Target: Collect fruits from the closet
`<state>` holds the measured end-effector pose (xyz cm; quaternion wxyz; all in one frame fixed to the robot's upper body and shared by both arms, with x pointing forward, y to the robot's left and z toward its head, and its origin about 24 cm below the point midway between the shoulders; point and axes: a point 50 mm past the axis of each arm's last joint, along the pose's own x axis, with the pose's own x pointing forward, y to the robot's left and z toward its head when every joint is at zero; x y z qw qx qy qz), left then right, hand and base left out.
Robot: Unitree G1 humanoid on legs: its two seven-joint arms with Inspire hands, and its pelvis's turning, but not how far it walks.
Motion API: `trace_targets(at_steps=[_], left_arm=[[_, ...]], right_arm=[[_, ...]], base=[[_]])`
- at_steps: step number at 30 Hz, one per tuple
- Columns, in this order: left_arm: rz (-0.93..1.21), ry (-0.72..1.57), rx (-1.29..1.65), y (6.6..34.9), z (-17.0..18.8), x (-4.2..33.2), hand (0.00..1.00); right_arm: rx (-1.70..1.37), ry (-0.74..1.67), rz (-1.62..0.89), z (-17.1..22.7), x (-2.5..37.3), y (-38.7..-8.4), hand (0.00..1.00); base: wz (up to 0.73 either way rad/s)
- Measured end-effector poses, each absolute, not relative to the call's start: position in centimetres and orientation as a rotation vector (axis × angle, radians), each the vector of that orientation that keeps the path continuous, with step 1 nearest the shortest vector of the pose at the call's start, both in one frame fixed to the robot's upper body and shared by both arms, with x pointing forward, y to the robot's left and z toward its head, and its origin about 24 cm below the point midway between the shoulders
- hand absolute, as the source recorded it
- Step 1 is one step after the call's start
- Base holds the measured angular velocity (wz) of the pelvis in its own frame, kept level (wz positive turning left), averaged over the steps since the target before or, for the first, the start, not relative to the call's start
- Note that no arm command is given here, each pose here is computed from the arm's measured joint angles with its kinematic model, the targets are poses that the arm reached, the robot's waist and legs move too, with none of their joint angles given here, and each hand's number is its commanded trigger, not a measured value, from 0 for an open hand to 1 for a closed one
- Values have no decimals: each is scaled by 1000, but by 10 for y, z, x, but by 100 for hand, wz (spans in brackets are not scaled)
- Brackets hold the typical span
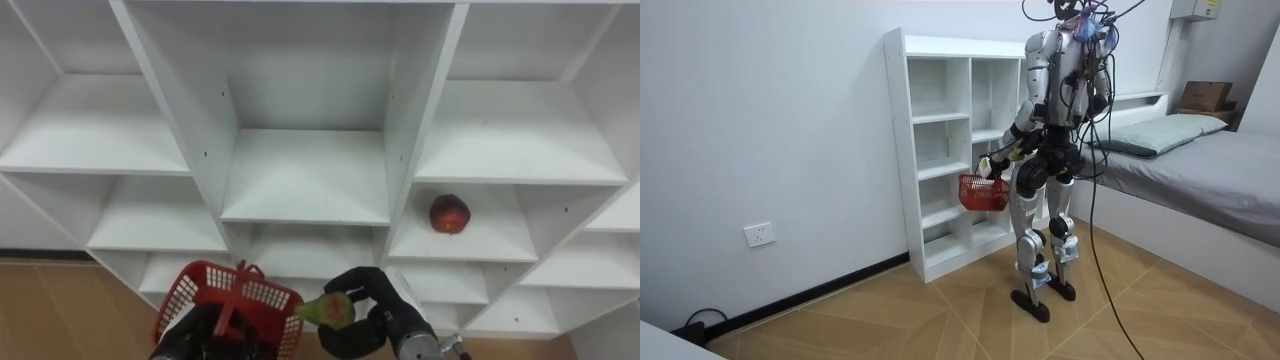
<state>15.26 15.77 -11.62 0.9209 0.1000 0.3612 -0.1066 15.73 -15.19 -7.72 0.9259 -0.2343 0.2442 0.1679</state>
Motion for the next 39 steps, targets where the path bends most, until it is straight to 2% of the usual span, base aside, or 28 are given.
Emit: trace_targets(at_steps=[17,39], left_arm=[[-325,741,171,136,-118,155,100],[-490,692,168,112,-110,170,100]], right_arm=[[-597,527,443,-89,182,-146,100],[-613,616,543,-107,173,-136,100]], base=[[0],[0]])
